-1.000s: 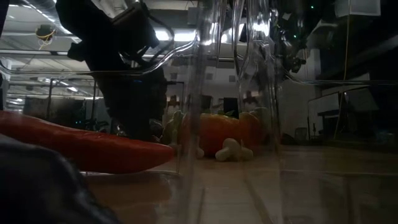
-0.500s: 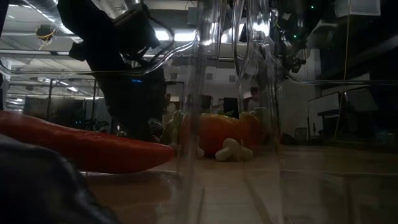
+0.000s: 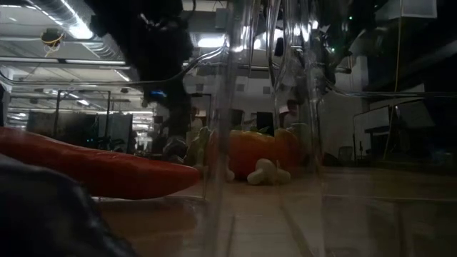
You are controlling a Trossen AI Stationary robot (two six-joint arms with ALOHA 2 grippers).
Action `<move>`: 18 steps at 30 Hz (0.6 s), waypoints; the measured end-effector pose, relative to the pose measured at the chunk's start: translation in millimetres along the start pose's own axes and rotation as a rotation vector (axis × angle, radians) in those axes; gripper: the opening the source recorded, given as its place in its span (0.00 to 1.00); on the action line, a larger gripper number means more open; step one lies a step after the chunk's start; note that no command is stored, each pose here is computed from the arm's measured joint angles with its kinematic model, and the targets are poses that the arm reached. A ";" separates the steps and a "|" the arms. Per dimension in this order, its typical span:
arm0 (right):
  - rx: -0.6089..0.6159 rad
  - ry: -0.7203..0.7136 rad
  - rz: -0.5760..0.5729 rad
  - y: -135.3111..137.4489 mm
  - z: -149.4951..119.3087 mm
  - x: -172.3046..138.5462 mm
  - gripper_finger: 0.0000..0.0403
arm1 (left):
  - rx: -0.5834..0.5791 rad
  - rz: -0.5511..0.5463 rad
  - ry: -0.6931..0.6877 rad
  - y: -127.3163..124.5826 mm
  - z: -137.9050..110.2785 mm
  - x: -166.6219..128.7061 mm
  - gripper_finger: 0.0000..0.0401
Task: Sort produce into baskets
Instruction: Put the bottom red chili pepper into the white bin
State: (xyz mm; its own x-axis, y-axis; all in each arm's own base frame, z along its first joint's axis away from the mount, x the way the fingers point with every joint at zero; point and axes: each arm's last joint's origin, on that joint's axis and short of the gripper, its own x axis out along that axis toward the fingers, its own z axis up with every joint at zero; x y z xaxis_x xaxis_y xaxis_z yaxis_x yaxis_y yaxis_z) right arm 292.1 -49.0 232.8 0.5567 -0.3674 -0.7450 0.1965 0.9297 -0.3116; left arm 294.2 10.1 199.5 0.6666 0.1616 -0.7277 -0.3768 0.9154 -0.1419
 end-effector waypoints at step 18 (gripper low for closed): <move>0.021 0.013 0.086 -0.8 -1.2 21.6 0.74 | -0.274 0.266 -0.518 127.3 70.3 7.3 0.32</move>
State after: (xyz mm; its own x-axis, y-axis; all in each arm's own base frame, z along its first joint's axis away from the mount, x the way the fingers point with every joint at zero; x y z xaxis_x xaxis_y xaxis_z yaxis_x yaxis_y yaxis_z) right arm 303.0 -57.7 216.4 0.5621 -0.2861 -0.7760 0.1652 0.9582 -0.2336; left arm 296.3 153.7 223.3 0.7262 0.5903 -0.3524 -0.6770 0.7032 -0.2171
